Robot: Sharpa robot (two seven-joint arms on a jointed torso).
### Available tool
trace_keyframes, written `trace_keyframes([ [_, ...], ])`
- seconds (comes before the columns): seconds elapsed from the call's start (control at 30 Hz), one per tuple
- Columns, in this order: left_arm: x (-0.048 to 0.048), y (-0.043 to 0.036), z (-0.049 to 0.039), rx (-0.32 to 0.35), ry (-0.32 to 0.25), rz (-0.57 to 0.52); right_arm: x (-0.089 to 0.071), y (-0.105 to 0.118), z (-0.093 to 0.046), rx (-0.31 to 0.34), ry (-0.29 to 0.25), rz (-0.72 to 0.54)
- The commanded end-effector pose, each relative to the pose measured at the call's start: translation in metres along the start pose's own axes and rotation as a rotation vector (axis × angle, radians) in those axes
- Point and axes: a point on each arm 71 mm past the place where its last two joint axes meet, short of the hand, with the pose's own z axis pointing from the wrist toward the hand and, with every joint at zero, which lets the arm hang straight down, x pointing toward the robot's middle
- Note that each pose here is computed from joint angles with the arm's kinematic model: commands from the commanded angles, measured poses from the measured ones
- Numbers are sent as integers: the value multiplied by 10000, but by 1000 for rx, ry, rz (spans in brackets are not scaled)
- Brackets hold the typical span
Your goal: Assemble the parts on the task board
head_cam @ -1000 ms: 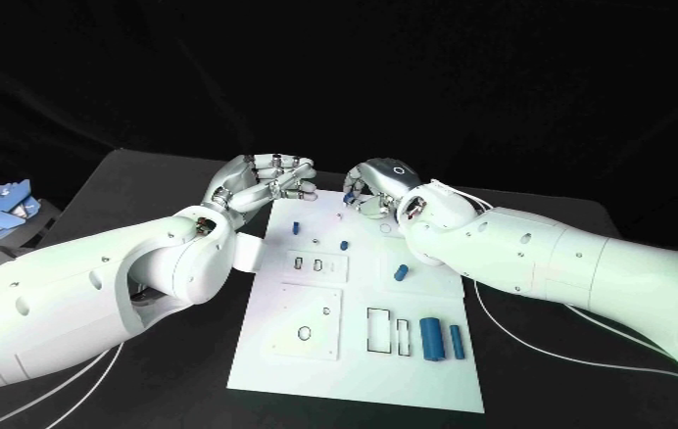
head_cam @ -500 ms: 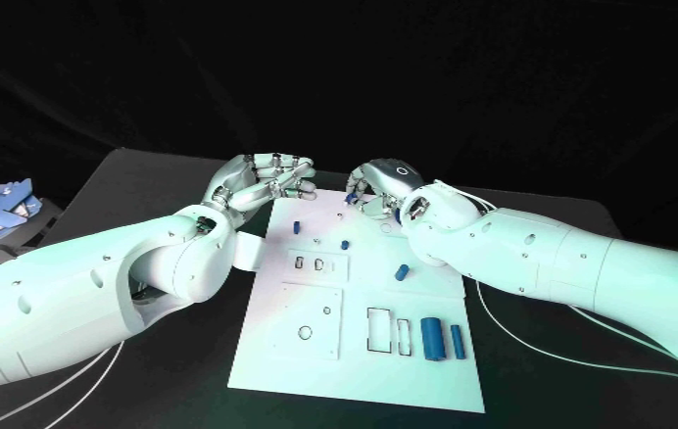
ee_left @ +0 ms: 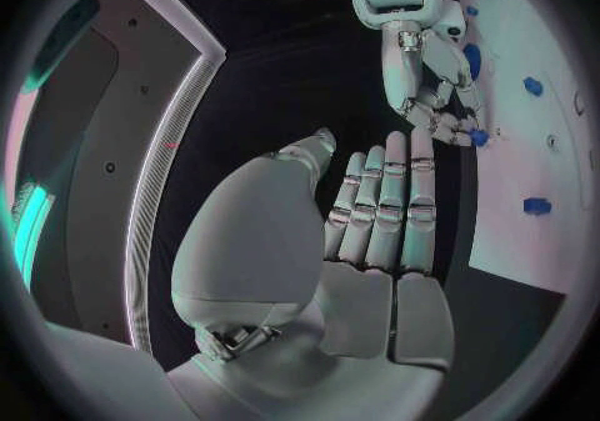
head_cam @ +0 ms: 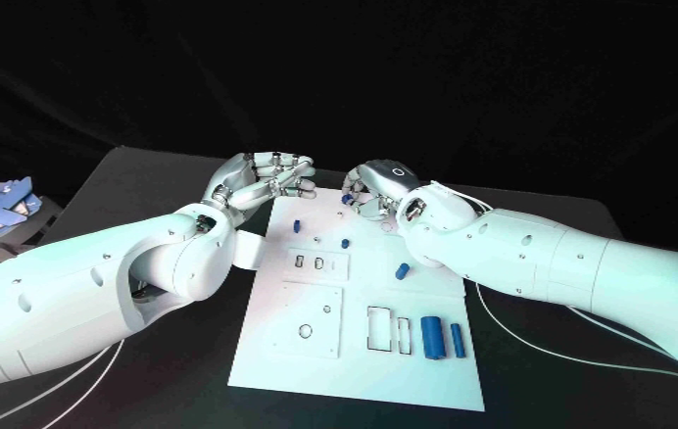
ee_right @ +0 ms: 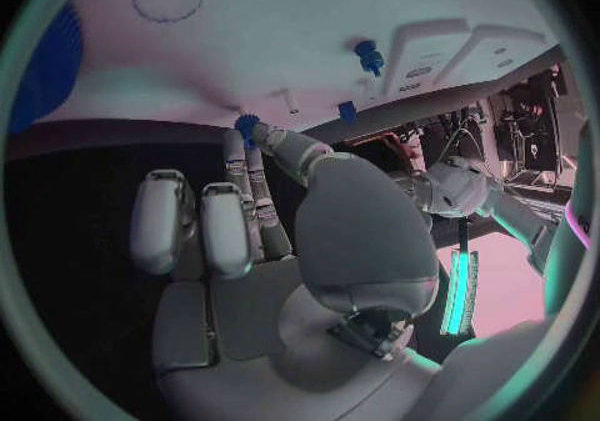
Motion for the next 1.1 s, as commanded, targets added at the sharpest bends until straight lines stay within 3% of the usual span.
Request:
trace_keyframes([
  [0.03, 26, -15, 7, 9, 21, -4, 25, 22, 1, -4, 12, -10],
  [0.4, 30, -17, 7, 9, 22, -5, 67, -35, 42, 40, 52, -28],
  [0.8, 26, -16, 10, 9, 21, -4, 60, -52, 43, 50, 40, -31],
  [1.0, 12, -17, 4, 9, 18, -3, -18, -85, -82, 40, 17, -17],
  [1.1, -9, -18, -4, 8, 16, -1, -143, -192, -230, 58, 1, 22],
])
